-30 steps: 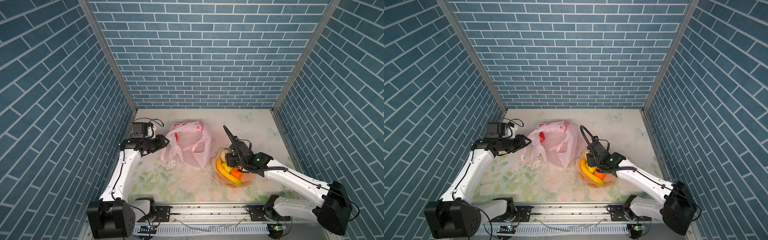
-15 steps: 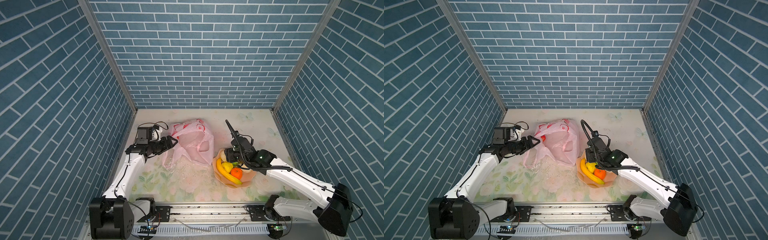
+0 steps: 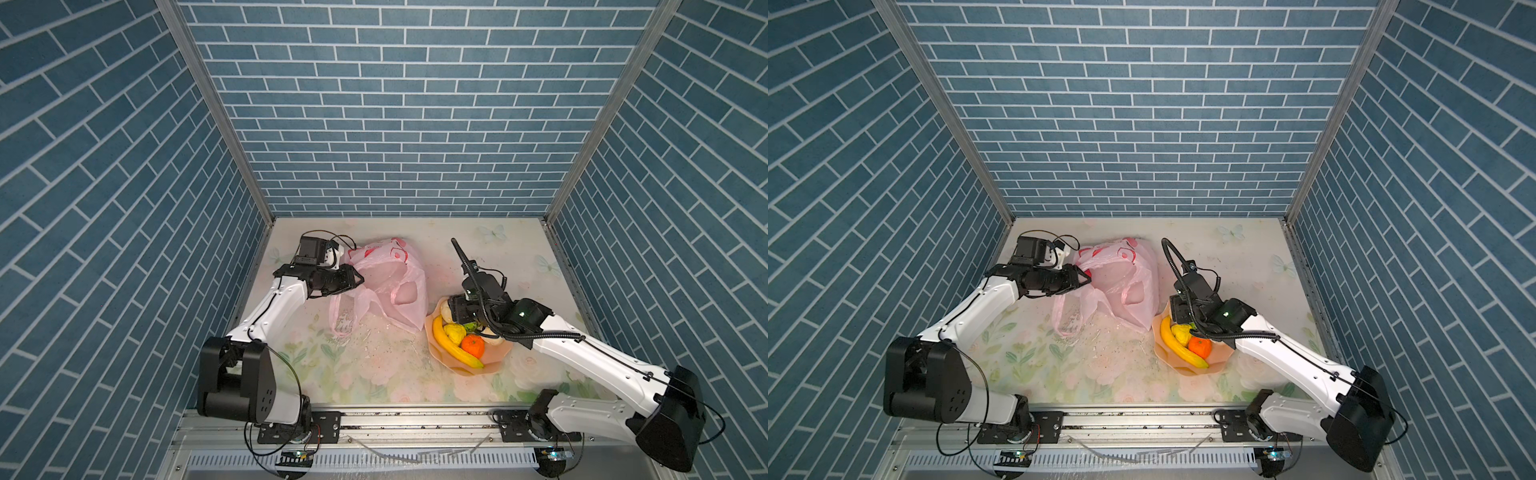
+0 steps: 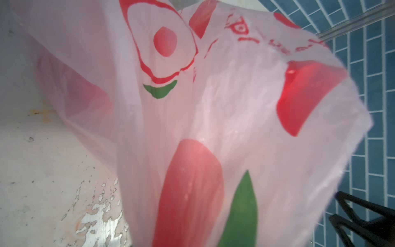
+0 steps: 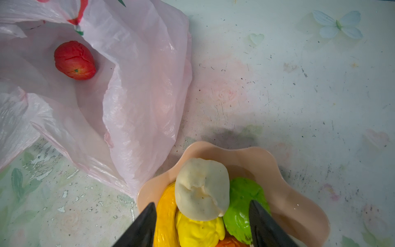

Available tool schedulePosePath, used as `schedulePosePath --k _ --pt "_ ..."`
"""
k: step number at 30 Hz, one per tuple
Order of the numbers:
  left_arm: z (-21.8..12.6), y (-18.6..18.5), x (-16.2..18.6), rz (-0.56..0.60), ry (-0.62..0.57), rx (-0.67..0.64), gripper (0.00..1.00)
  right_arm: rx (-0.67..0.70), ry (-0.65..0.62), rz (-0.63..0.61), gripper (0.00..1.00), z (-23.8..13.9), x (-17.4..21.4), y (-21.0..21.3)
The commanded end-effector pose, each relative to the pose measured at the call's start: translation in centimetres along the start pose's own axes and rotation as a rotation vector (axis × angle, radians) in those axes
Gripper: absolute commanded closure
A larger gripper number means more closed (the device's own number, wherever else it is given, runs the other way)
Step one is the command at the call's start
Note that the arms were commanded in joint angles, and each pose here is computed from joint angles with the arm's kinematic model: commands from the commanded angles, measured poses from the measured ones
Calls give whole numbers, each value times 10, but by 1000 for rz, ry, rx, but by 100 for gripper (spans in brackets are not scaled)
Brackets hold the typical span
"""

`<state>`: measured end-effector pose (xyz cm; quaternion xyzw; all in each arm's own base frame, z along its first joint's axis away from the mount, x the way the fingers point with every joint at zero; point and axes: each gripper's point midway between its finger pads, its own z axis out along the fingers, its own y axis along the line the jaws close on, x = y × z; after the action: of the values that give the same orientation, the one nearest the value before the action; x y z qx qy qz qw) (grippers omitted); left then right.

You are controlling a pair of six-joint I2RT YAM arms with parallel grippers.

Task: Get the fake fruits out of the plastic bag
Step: 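Move the right gripper back into the bag while the left gripper lifts the handle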

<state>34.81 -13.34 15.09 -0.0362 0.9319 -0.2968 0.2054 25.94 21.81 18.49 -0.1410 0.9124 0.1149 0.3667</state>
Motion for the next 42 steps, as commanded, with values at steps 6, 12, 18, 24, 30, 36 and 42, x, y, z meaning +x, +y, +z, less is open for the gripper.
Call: schedulePosePath --k 6,12,18,24,30,36,42 --pt "-33 -7 -32 148 14 -153 95 -228 -115 -25 42 -18 -68 58" --pt "-55 -24 -58 194 23 -186 98 -341 -172 -40 46 -14 -96 90" --pt "-58 -30 -56 222 78 -211 100 -420 -196 -43 47 -9 -112 112" --pt "-53 -22 -19 209 181 -234 100 -500 -181 -45 47 1 -121 140" --pt "-49 -7 27 141 214 -233 100 -543 -121 -85 49 32 -109 181" --pt "-44 -9 43 84 160 -171 100 -514 -96 -194 61 64 -80 212" --pt "-43 -17 38 73 136 -133 100 -484 -104 -350 83 92 -43 218"
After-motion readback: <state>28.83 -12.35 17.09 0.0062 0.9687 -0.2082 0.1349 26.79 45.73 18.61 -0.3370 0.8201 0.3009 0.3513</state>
